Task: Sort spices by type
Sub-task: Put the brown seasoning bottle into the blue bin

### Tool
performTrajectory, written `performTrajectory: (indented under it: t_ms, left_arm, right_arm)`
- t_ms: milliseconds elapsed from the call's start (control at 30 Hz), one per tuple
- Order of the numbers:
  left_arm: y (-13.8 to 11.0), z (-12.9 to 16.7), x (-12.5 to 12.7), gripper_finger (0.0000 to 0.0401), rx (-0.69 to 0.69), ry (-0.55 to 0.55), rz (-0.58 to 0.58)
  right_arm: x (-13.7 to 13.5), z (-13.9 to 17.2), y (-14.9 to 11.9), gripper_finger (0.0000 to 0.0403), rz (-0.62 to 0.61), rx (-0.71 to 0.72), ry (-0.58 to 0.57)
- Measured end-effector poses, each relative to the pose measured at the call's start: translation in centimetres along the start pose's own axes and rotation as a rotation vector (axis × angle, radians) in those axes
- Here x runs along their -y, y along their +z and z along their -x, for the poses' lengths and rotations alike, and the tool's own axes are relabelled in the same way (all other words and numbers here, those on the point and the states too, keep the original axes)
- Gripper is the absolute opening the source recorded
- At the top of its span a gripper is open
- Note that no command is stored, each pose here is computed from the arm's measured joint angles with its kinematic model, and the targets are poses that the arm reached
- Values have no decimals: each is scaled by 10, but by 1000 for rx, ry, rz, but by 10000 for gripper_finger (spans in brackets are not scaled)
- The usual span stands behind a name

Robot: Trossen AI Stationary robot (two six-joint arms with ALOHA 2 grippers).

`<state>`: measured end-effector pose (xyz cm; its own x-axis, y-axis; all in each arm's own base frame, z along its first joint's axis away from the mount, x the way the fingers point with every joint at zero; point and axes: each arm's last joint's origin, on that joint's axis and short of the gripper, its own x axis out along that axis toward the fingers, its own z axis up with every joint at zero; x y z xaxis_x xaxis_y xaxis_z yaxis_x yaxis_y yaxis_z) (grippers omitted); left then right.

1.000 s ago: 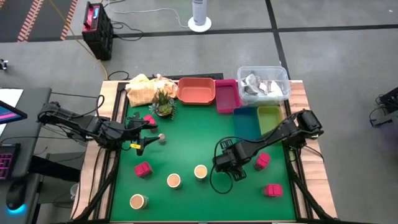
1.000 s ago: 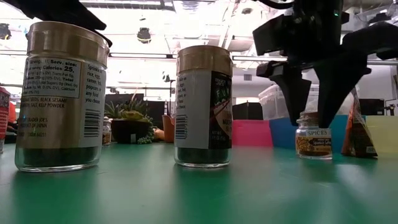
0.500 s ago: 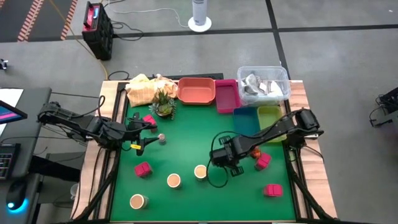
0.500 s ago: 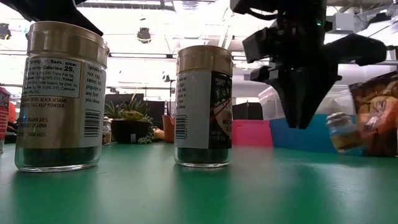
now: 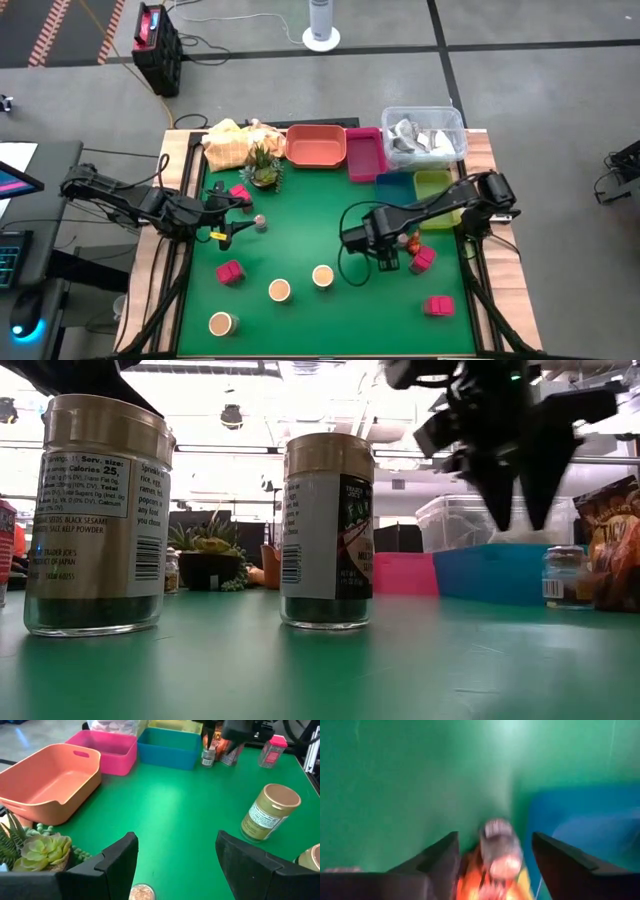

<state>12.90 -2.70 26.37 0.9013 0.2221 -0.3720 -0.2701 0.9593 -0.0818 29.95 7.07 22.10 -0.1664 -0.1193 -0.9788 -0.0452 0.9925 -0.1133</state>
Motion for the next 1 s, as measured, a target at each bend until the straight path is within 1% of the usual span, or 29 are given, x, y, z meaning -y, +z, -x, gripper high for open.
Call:
performTrajectory:
  t_ms: [67,133,300,400,500,733,1000]
  left_arm:
    - [0,0,0,256,0,0,0]
    - [0,0,0,256,0,0,-2]
    - [0,0,0,256,0,0,-8]
    - [0,0,0,256,1,0,-17]
    - [0,0,0,256,0,0,-19]
    - [0,0,0,256,0,0,-24]
    - [0,0,0,256,0,0,-26]
  right_arm:
    - [-2,0,-13,306,-33,-32,1]
    - [-4,3,-24,317,-70,-16,14]
    - [-3,10,-51,319,-212,79,47]
    - [-2,10,-59,316,-273,125,91]
    - [-6,2,-63,315,-270,121,91]
    - [-5,-18,-66,315,-315,82,81]
    - [-2,-33,-63,315,-335,117,89]
